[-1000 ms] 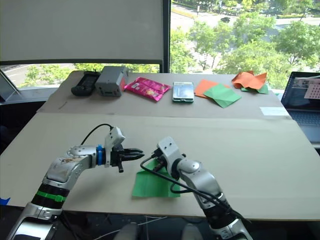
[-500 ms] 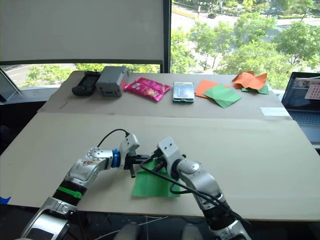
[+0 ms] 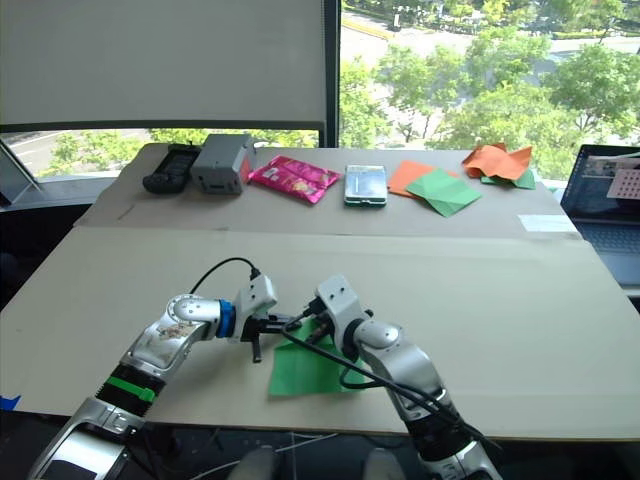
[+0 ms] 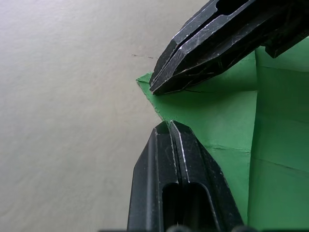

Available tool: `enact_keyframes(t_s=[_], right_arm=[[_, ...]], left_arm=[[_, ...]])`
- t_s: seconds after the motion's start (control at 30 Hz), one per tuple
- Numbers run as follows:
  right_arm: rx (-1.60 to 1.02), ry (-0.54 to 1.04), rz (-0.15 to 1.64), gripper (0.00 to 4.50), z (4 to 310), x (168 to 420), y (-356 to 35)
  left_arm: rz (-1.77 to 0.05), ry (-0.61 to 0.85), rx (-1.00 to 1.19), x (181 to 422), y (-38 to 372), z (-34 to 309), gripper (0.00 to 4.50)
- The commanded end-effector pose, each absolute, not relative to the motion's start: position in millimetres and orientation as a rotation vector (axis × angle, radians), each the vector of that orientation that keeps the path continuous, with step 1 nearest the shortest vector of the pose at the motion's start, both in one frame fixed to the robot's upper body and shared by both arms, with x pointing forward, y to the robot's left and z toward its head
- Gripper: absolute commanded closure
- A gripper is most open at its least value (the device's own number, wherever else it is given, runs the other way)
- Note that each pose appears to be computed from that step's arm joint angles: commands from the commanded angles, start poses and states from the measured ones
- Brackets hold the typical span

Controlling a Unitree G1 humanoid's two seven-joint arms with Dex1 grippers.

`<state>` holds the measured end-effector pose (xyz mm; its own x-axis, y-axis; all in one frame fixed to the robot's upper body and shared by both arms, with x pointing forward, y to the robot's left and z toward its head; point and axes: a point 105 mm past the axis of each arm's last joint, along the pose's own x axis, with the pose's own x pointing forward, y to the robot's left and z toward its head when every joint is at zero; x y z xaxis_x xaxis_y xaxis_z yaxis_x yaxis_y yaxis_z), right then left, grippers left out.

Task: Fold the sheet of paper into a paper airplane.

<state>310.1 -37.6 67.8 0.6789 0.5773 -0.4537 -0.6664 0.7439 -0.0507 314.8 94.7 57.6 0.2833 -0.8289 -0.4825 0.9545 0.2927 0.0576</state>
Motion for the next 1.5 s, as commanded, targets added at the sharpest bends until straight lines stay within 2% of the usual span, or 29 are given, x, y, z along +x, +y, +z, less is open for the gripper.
enact_keyframes(t_s=[0.03, 0.4, 0.8, 1.2, 1.37, 1.5], right_arm=[[-0.222, 0.444, 0.681, 4.5, 66, 310, -43], [-0.222, 0.448, 0.679, 4.5, 65, 311, -43], [-0.22, 0.444, 0.687, 4.5, 66, 312, -39], [-0.217, 0.412, 0.704, 4.5, 73, 314, -36], [-0.217, 0.382, 0.709, 4.5, 84, 313, -37], [-0.218, 0.383, 0.707, 4.5, 84, 312, -38]], left_arm=[[-1.264, 0.512, 0.403, 298, 102, 32, 4.47], [-1.309, 0.551, 0.427, 273, 117, 28, 4.47], [-1.301, 0.594, 0.439, 258, 132, 25, 4.47], [-1.216, 0.533, 0.384, 271, 135, 45, 4.47], [-1.151, 0.482, 0.296, 280, 139, 65, 4.47], [-1.149, 0.411, 0.218, 290, 128, 86, 4.47]])
